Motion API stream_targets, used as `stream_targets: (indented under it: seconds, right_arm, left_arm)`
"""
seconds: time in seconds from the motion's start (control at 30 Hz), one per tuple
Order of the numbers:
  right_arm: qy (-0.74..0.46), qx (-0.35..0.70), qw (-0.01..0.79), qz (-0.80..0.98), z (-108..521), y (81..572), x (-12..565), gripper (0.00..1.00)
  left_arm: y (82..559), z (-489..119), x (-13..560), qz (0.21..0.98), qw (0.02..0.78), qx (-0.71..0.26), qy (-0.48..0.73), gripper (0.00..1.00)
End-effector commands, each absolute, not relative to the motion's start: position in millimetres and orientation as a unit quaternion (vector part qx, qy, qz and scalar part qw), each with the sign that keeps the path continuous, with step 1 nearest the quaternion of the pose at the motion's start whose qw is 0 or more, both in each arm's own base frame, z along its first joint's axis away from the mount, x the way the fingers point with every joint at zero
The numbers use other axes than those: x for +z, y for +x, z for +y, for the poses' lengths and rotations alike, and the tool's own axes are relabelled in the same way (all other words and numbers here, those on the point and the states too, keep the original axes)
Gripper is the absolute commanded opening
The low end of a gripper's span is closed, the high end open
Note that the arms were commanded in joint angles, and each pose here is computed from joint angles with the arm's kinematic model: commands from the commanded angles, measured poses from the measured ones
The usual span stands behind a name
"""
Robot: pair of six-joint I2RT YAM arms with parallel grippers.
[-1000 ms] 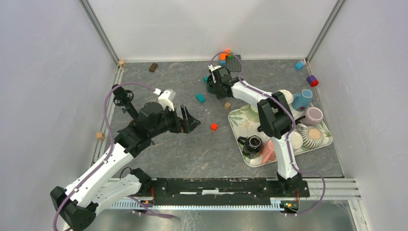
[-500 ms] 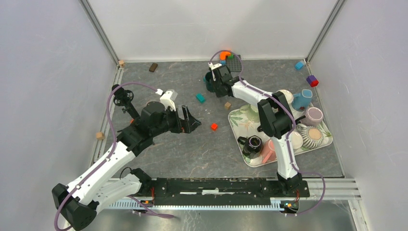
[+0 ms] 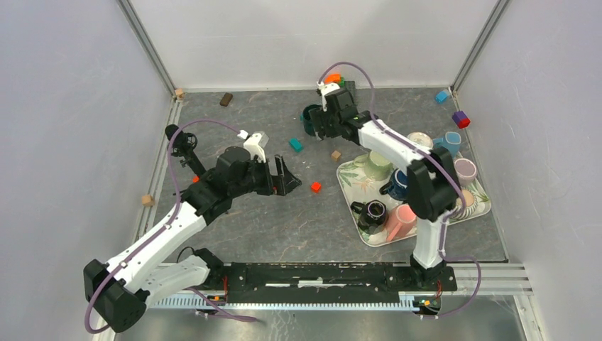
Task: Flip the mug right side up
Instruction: Place the cup at the center of the board.
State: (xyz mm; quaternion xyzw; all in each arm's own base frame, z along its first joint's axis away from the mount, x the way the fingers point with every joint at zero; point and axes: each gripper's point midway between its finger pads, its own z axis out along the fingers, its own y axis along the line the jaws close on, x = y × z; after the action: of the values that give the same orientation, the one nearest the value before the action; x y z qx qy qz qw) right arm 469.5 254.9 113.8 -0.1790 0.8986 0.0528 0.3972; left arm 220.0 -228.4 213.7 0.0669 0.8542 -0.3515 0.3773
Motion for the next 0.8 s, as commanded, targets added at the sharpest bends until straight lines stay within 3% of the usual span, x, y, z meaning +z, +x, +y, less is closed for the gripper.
stream_targets:
  seconds: [0.0,0.43,0.77]
  right_arm:
    - [-0.149,0.086,0.480,0.860,245.1,455.5,197.1,0.86]
    - [-0.060,0.062,0.594,0.800,159.7,371.3,290.1,0.96]
    - [-0.010,0.083,0.670,0.737,116.0,316.2,353.0,0.98]
  left_arm:
    - [227.3,-246.6,235.0,0.833,0.392,-0.378,0.101,1.00]
    - [223.0,-329.4,211.7,0.803,0.390,-0.337,0.297,1.00]
    - [213.8,-393.1,186.2,0.699,0.359,-0.382,0.486,1.00]
